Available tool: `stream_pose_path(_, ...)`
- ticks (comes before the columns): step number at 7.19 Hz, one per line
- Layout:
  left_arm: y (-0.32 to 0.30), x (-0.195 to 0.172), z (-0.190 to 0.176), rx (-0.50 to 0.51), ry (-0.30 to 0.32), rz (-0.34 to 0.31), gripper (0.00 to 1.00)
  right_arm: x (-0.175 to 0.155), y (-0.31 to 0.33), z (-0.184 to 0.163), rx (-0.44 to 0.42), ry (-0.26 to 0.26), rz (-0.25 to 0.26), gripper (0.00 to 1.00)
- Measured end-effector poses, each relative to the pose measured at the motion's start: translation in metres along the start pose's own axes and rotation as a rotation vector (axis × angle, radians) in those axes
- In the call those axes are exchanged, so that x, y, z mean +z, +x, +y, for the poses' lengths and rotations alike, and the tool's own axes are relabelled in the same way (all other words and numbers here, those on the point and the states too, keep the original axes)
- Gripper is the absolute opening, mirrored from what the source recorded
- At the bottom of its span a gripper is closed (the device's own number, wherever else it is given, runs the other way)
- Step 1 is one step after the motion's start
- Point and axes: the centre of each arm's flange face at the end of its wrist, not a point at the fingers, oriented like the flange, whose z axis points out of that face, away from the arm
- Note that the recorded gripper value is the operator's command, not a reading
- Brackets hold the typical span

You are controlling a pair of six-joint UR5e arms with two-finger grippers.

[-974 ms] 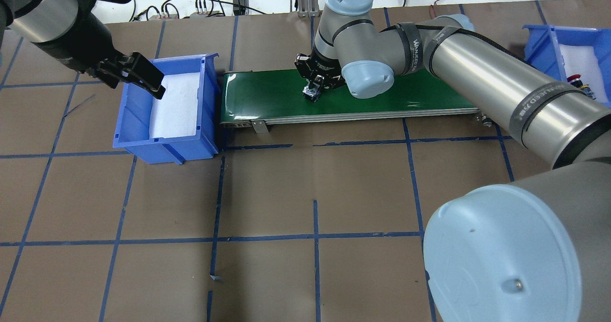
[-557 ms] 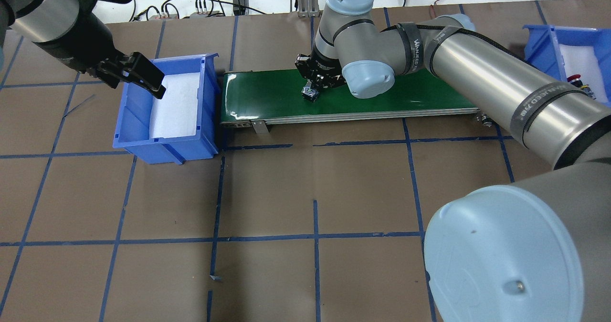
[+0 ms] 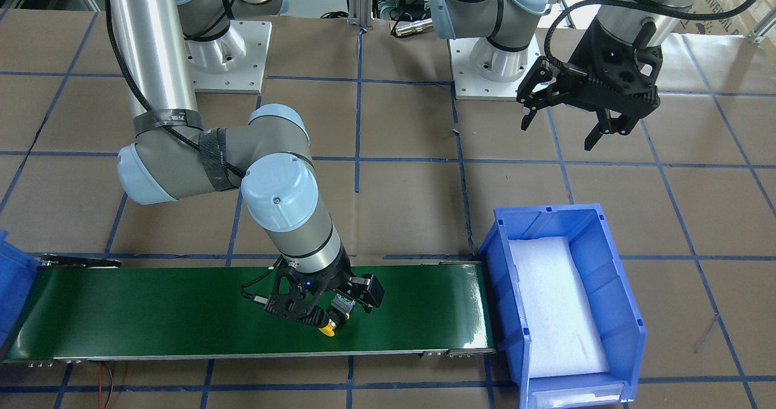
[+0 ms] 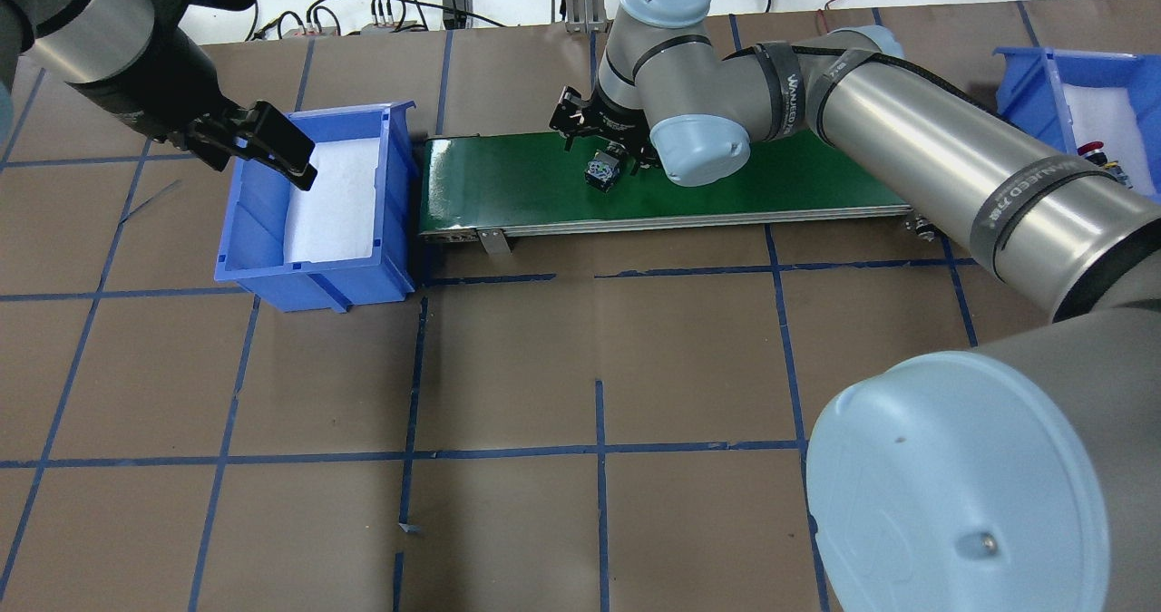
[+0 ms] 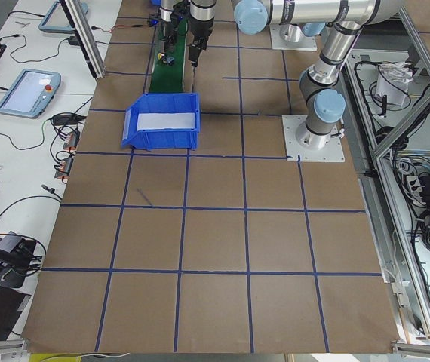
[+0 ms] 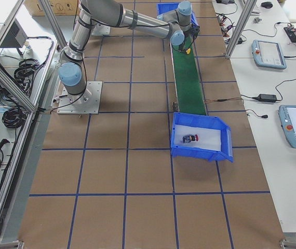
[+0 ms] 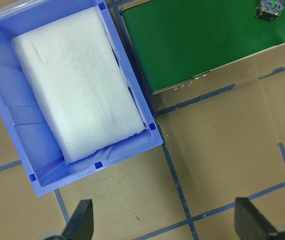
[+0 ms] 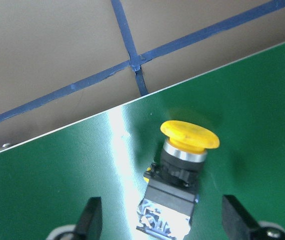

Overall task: Transport two buttons from left to right
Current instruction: 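Lift the yellow button off the belt with the right gripper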

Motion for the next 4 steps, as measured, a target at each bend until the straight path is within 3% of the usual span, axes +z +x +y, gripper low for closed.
stream_pose_path(1,0.0,0.0006,0.0003,0.0,-0.001,0.001,1.0,0.0032,0.0025,-0.0012,0.003,-0.003,0.003,0.91)
stream_pose_path(2,0.0002,0.0014,0.0008,0.0,-0.002,0.001,1.0,0.0081,0.0054,-0.0021,0.007,-0.009,0.009,0.66)
stream_pose_path(3,0.0005,0.0024,0.0014,-0.001,-0.003,0.003,1.0,0.011,0.0075,-0.0032,0.01,-0.013,0.012,0.34)
stream_pose_path(4,0.0006,0.0029,0.0013,0.0,-0.003,0.004,1.0,0.0112,0.0087,-0.005,0.014,-0.02,0.007,0.11)
